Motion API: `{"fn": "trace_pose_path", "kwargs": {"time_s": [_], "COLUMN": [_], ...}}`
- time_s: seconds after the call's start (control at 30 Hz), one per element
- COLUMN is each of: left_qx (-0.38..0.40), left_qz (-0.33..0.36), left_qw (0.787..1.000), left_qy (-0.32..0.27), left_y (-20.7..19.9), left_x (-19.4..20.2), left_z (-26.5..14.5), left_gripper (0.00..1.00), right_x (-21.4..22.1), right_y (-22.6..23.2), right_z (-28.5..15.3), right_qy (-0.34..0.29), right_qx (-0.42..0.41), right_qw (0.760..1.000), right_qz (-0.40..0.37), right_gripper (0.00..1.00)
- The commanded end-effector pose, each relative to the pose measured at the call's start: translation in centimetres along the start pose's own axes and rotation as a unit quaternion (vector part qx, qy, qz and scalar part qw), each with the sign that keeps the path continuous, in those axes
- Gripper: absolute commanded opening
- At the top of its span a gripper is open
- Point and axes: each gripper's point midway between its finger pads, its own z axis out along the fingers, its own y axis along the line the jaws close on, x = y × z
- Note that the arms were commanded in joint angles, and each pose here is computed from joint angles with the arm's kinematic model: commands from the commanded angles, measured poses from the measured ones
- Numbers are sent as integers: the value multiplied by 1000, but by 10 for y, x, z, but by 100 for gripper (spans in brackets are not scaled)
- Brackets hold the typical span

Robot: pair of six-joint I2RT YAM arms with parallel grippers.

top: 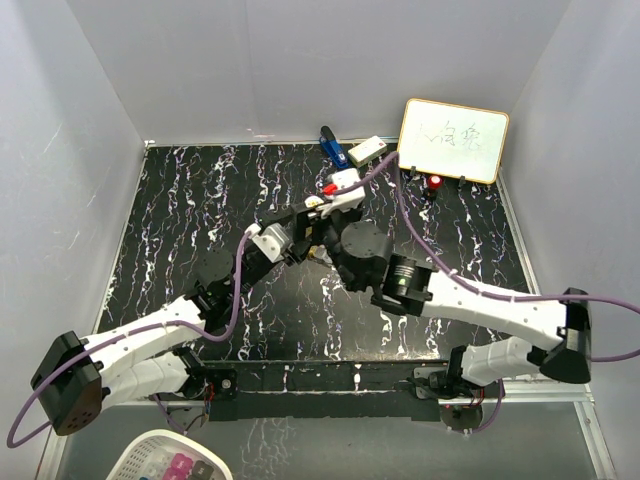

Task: Sort the pills into containers
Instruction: Screw the lid of the pill bottle onto the pill bottle.

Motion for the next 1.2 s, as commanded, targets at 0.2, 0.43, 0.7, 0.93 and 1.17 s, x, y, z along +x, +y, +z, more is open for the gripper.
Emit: {"fn": "trace_pose_path", "kwargs": {"time_s": [0.2,0.43,0.7,0.93,1.17], "left_qx": [-35,-25,99,227,291], "left_qz": [10,4,-66,-133,-171], "left_qw": [998,998,992,963,938], "left_qy": [-58,-56,-39,-56,-84], "left_y": [20,17,-30,-75,-95], "left_x": [-40,-44,-47,-69,-86], "left_z": [4,-1,-13,-34,-44], "left_gripper": [0,0,0,0,0], "right_x": [-31,-38,-59,-74,-78], "right_y": [-29,-30,-23,-13,8], "right_z": [-39,-54,-82,-116,-145], "right_qy": [-25,-41,-93,-138,-155], "right_qx": [-24,-65,-156,-251,-347], "right_qw": [999,997,983,958,925], "right_qz": [18,15,11,24,23], "right_gripper": [79,83,78,78,76]}}
